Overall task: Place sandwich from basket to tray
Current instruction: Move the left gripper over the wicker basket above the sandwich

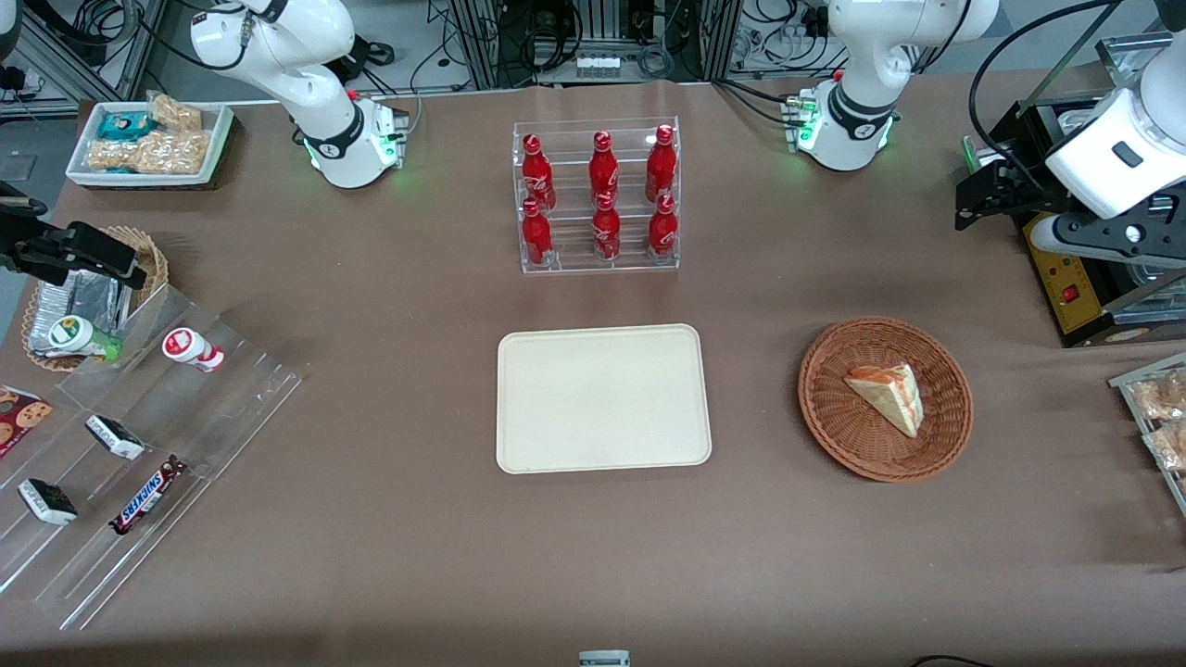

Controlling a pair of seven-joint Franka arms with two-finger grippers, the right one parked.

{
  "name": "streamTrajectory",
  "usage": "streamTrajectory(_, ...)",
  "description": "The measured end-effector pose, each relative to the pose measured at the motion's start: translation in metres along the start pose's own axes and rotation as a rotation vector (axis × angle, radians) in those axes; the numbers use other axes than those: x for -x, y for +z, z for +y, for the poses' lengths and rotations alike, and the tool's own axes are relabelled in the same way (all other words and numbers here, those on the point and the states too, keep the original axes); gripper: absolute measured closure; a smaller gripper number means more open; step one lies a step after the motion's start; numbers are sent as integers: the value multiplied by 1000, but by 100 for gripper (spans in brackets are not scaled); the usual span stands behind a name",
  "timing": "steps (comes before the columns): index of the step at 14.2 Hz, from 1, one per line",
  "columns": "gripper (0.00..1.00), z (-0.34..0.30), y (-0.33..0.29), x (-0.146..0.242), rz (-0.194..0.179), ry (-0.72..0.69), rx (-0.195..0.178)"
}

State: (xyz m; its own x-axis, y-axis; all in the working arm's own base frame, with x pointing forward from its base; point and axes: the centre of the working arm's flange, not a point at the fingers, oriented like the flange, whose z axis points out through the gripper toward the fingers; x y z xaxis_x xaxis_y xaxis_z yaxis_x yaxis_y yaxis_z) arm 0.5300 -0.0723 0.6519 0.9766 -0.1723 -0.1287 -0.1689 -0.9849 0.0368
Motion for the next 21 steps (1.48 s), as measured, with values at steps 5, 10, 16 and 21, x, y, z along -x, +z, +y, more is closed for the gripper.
streamTrajectory(5,0,0,0,0,0,0,0)
streamTrajectory(10,0,0,0,0,-3,0,0)
streamTrajectory(16,0,0,21,-2,-54,-1,3)
streamTrajectory(21,0,-8,107,-27,-91,-14,6)
